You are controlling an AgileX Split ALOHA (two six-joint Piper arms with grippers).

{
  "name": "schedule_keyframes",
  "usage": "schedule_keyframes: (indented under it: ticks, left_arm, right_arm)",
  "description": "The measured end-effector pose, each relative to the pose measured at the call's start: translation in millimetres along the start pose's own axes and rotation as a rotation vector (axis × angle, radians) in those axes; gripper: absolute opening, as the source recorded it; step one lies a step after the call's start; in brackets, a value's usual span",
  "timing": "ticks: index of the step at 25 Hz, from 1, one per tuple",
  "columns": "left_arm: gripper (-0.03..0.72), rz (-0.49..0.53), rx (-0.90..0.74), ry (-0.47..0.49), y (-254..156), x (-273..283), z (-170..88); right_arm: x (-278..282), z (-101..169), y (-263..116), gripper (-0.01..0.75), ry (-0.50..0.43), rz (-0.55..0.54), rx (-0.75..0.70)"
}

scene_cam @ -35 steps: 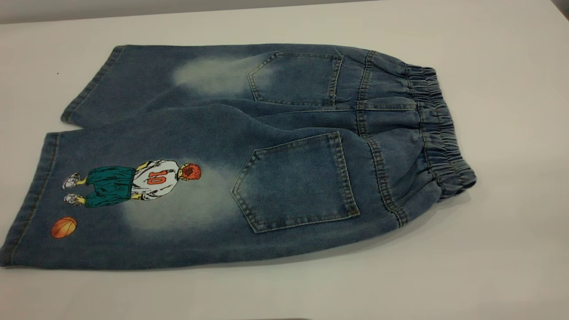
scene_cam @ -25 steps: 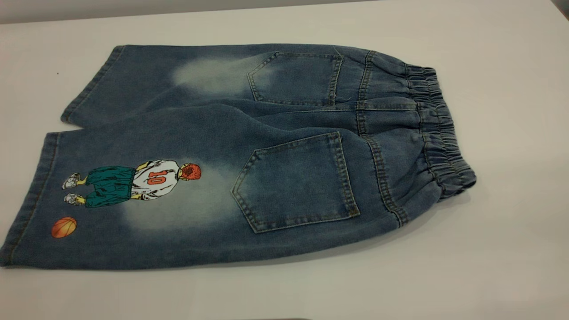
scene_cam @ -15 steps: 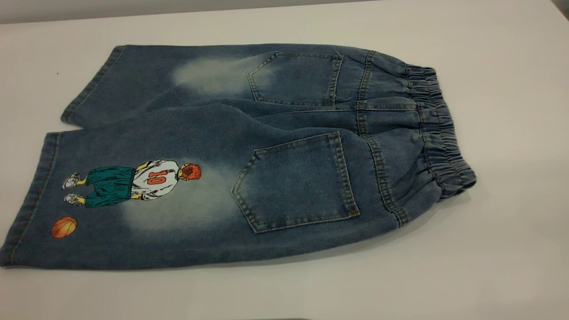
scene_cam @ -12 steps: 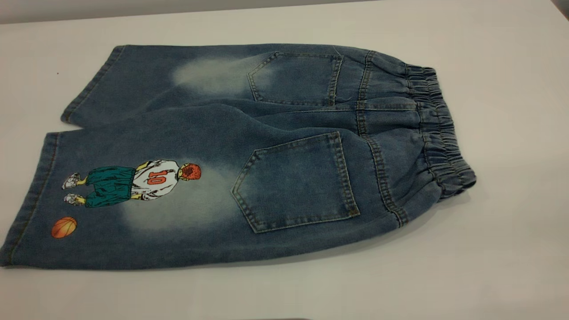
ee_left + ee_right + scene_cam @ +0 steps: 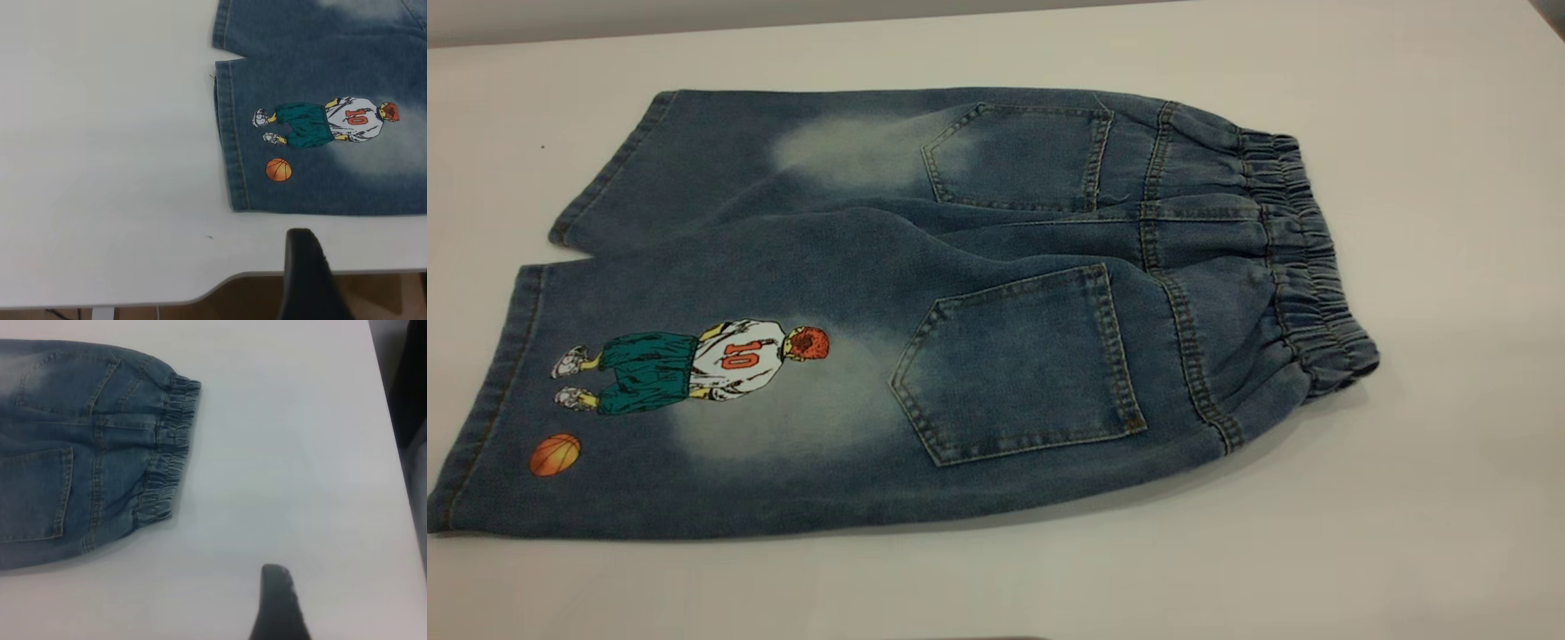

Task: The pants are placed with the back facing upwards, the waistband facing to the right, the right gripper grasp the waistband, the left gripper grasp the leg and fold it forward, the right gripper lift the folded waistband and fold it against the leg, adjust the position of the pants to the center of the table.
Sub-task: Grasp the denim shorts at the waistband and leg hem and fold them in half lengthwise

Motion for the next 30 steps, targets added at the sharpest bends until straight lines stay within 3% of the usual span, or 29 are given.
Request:
schedule_keyframes:
  ticks: [7,12,17,25,30]
  left_arm:
    - [0.370,0.001,0.014,-0.005,0,0,-1]
    - [0.370,-0.012,0.058,-0.086,2,0,-14]
    - [0.370,0.034,0.061,-0.088,15,-7,-16]
    - [0.376,0.097,-0.105,-0.079,83,-57,-22]
    - [0.459,0.204,-0.174,-0.098,99,-110,-25]
  right_arm:
    - [0,5,3,0.418,0.032,-0.021,-0.014]
    - [-2,19,9,0.418,0.123,-0.025,-0.063]
    - [-19,32,33,0.426,0.209,-0.006,-0.154]
    - [-82,36,44,0.582,0.227,0.254,-0.263]
    - [-129,32,40,0.624,0.214,0.373,-0.232]
Point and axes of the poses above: a point on each arm's last joint axis where the gripper is mounted, x pointing back along that axis away from the gripper, z along the wrist's bending axis when the last joint is at zero, y = z × x, the point moved 7 cm from there along -x, pointing out along that axis toward the gripper, and after that the axes turned 6 degrees about x, right-handed, at the moved point
